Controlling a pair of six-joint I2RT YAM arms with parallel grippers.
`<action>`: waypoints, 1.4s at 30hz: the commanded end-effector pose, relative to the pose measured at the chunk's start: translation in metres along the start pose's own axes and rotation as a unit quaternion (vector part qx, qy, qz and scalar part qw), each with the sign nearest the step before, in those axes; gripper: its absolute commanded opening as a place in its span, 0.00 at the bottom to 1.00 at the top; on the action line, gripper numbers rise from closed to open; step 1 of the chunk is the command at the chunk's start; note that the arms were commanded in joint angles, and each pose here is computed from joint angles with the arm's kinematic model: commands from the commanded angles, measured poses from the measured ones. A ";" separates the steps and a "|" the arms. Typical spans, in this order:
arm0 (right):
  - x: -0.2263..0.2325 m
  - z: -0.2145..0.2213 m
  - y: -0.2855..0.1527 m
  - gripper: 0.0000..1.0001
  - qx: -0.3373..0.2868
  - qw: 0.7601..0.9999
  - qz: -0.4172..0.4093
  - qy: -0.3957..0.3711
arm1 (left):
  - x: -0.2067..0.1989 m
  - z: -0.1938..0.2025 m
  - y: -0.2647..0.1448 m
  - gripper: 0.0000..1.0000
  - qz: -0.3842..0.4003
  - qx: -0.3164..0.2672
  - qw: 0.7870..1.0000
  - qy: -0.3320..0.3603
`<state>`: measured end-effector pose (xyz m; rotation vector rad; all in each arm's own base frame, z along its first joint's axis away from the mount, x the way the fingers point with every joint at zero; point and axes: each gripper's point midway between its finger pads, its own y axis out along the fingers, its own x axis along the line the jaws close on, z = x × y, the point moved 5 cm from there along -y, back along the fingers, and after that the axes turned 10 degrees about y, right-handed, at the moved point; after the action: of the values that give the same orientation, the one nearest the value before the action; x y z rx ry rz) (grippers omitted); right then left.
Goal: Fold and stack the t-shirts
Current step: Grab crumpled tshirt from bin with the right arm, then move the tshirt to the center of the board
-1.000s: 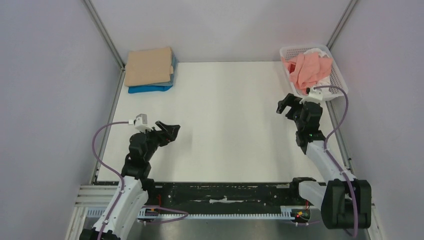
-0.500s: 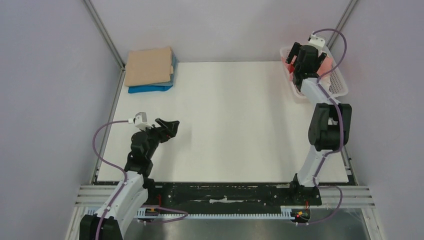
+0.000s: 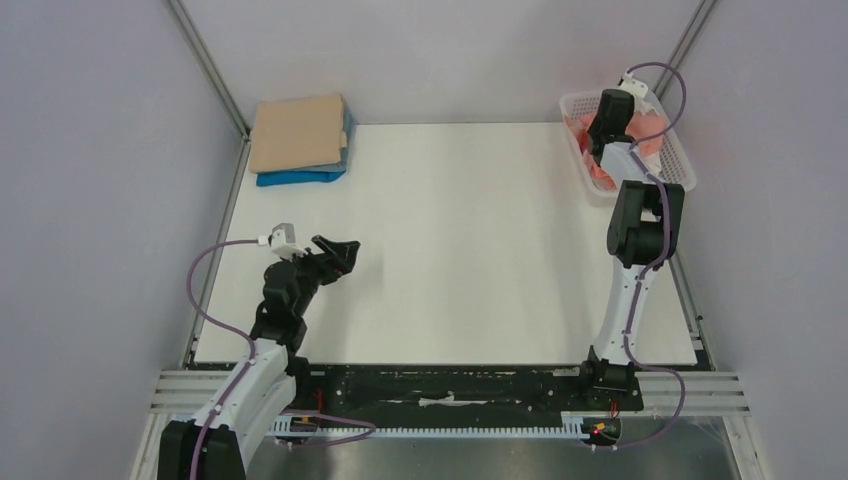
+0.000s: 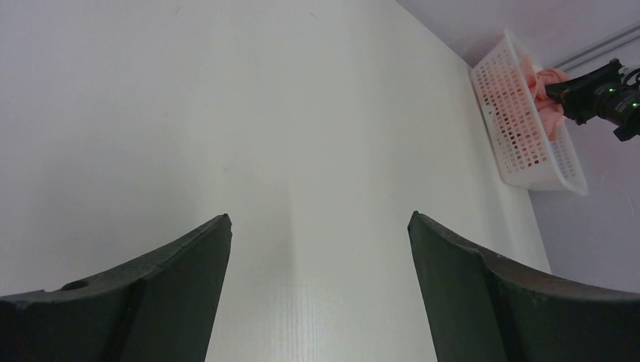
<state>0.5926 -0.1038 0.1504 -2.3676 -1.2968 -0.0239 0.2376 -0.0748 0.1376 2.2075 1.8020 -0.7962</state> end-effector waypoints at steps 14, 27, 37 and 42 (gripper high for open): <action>0.149 -0.217 -0.355 0.00 -0.109 0.854 -0.509 -0.008 | -0.031 -0.023 -0.009 0.93 0.058 0.000 0.998 -0.034; 0.183 -0.153 -0.475 0.00 -0.033 0.744 -0.667 0.037 | -0.055 -0.035 -0.037 0.93 0.082 0.041 0.993 -0.071; 0.086 0.068 -0.334 0.73 0.080 0.924 -0.374 0.021 | -0.031 -0.004 -0.065 0.93 -0.006 0.096 0.990 -0.107; 0.048 0.088 -0.312 0.98 0.085 0.961 -0.260 -0.036 | -0.016 0.006 -0.058 0.93 -0.050 0.102 0.987 -0.111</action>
<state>0.3365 0.1419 0.1631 -1.5586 -1.8793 0.1062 0.1775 -0.0818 0.1633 2.1393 1.7184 -1.1655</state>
